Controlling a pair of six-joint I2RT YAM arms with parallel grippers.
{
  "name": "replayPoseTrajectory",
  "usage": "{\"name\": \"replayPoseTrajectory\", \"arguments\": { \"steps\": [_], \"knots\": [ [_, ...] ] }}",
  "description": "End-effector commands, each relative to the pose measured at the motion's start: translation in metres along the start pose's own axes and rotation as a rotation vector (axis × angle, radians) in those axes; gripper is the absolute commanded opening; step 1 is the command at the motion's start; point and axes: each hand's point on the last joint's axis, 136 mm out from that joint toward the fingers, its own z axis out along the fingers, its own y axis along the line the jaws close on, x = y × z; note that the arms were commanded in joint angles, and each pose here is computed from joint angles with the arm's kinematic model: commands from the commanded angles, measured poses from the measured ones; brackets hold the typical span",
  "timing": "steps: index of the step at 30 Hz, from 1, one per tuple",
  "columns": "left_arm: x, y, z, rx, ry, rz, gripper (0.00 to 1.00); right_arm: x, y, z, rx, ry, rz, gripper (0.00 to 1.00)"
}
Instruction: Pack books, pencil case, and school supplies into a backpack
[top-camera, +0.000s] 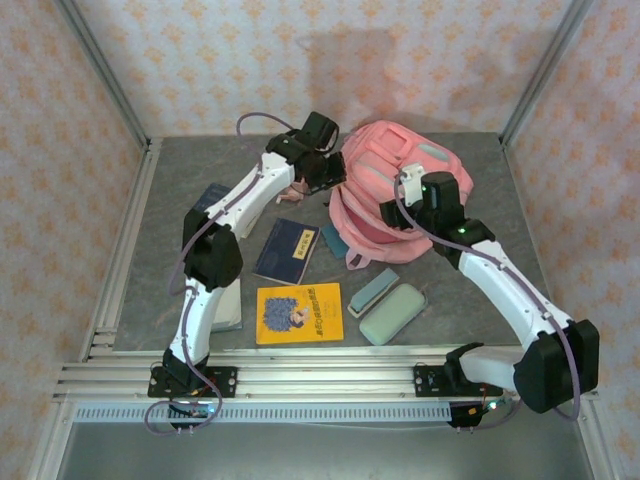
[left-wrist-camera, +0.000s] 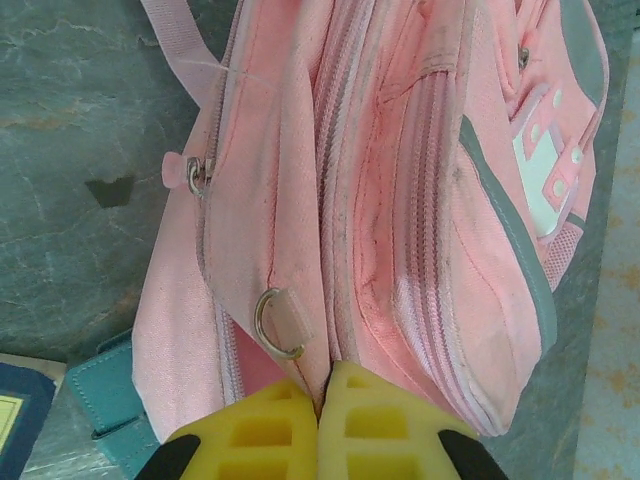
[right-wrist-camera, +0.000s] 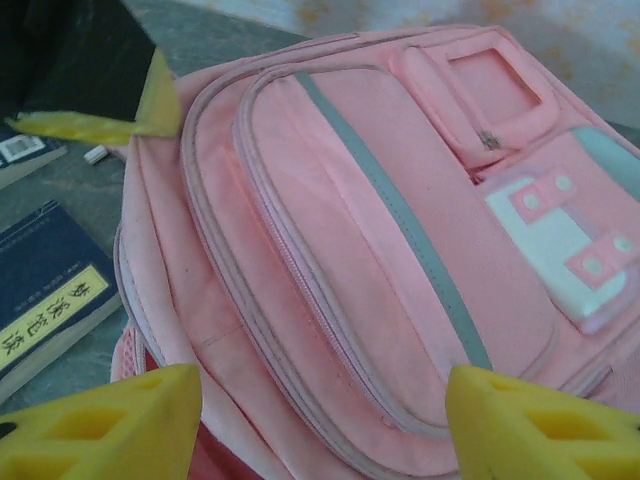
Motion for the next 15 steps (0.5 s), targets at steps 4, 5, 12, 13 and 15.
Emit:
{"name": "replayPoseTrajectory", "arguments": {
  "steps": [4, 5, 12, 13, 15],
  "knots": [
    [-0.021, -0.012, -0.041, 0.078, -0.029, 0.043, 0.00, 0.016, 0.033, 0.012, -0.170, -0.046, -0.279, 0.84],
    [-0.022, -0.013, -0.042, 0.082, -0.027, 0.044, 0.00, 0.018, 0.033, 0.015, -0.174, -0.040, -0.293, 0.84],
    [-0.024, -0.013, -0.042, 0.098, -0.017, 0.038, 0.00, 0.034, 0.063, 0.039, -0.250, -0.010, -0.366, 0.83],
    [-0.024, -0.014, -0.041, 0.100, -0.016, 0.036, 0.00, 0.034, 0.065, 0.044, -0.244, -0.012, -0.370, 0.83],
    [-0.024, -0.014, -0.041, 0.103, -0.012, 0.030, 0.00, 0.033, 0.068, 0.054, -0.216, -0.018, -0.383, 0.83]
  ]
}}
